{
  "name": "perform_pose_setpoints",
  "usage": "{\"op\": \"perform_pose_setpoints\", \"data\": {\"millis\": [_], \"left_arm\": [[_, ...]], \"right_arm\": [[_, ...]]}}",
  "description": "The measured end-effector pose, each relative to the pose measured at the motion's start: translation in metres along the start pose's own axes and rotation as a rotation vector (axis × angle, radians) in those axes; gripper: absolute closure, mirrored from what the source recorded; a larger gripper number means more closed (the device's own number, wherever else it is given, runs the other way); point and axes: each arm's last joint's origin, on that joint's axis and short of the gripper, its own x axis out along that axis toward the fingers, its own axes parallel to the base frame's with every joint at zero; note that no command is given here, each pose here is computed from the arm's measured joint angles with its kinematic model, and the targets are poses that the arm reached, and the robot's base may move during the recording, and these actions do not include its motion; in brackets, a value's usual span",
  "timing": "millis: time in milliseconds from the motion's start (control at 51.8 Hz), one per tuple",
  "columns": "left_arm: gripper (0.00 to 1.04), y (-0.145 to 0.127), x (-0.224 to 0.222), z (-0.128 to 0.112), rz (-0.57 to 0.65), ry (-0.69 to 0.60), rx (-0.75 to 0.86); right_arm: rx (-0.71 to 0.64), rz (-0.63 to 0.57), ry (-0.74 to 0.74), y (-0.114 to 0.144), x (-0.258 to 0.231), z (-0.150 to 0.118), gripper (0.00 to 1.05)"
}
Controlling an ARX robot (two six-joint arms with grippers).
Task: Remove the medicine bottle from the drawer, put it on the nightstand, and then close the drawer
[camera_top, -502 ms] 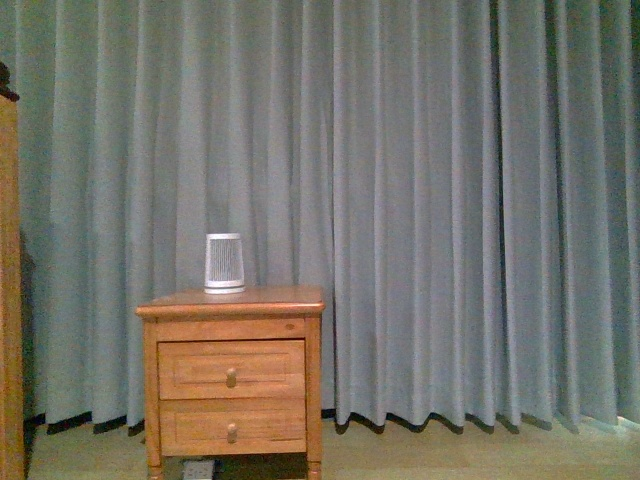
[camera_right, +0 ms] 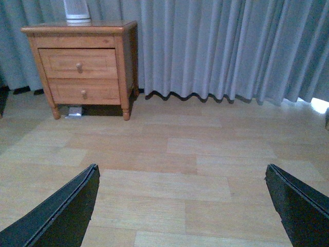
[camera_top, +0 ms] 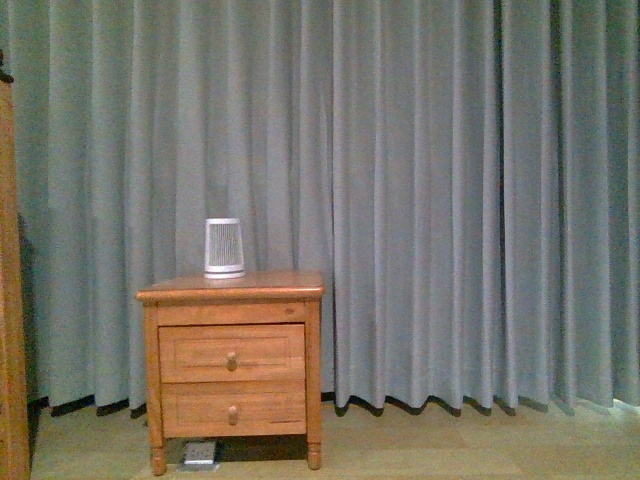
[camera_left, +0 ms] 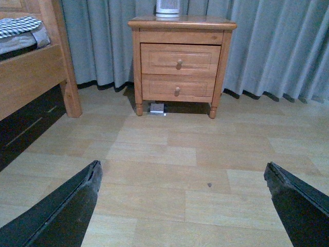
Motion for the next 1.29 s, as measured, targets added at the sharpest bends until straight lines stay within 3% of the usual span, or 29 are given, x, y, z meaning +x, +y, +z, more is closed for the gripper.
{"op": "perform_pose_setpoints", "data": {"millis": [1293], "left_arm": [[0.07,0.0,0.0,0.0,0.0,0.0,0.0]], "right_arm": [[0.0,0.0,0.0,0.0,0.0,0.0,0.07]]}}
